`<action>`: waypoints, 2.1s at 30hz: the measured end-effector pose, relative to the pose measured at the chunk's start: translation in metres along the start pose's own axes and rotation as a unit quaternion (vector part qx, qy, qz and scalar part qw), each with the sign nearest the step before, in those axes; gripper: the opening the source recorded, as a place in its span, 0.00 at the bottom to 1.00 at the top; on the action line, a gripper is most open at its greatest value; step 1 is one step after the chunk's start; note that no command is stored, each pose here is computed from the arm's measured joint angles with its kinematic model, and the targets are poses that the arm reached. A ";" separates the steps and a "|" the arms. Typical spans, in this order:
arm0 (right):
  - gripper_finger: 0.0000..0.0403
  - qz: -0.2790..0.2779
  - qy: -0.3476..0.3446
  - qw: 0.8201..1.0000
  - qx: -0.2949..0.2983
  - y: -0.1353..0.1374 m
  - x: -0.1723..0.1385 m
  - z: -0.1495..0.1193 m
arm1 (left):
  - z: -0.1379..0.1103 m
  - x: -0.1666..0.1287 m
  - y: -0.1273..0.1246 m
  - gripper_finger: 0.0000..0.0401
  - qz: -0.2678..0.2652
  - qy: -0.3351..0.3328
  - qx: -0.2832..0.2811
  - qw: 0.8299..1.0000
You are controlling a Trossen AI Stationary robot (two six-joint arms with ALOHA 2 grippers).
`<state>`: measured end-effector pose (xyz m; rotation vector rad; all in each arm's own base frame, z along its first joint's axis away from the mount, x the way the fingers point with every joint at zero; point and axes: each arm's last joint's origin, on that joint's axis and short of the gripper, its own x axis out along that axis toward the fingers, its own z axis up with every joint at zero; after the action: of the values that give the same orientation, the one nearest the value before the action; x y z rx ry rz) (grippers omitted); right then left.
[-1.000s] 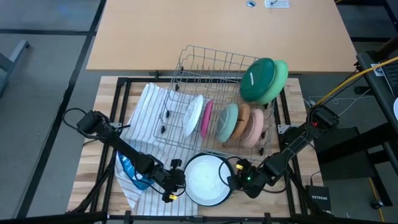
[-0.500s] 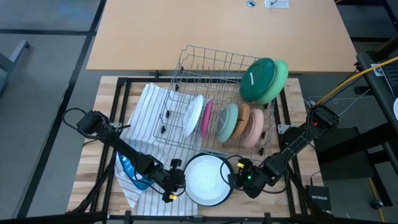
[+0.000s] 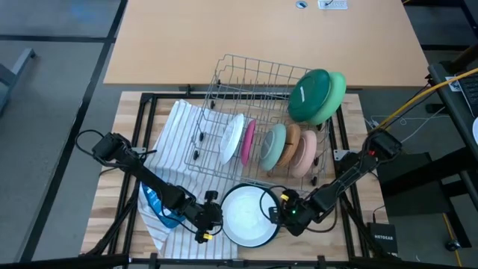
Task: Sort dishes
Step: Put the white plate in the dish rack
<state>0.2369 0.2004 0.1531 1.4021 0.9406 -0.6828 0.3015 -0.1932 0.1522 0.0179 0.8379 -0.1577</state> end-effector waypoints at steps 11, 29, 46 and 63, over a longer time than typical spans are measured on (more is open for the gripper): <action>0.21 0.015 -0.011 1.000 -0.007 0.000 0.006 -0.001 | 0.000 0.000 0.001 0.32 0.007 -0.002 0.000 1.000; 0.21 0.076 -0.021 0.997 0.001 0.005 0.031 -0.008 | -0.002 0.001 0.003 0.32 0.032 0.001 0.003 0.999; 0.04 0.114 -0.071 0.991 -0.017 0.008 0.034 -0.007 | -0.001 0.003 0.004 0.32 0.043 -0.016 0.001 0.999; 0.05 0.133 -0.082 0.986 -0.056 0.013 0.032 -0.009 | 0.025 -0.045 0.002 0.32 0.010 -0.084 -0.019 0.996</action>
<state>0.2623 0.2143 0.1323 1.3195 0.6377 -0.5272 0.2907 -0.1874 0.2024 -0.0216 0.6717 -0.1229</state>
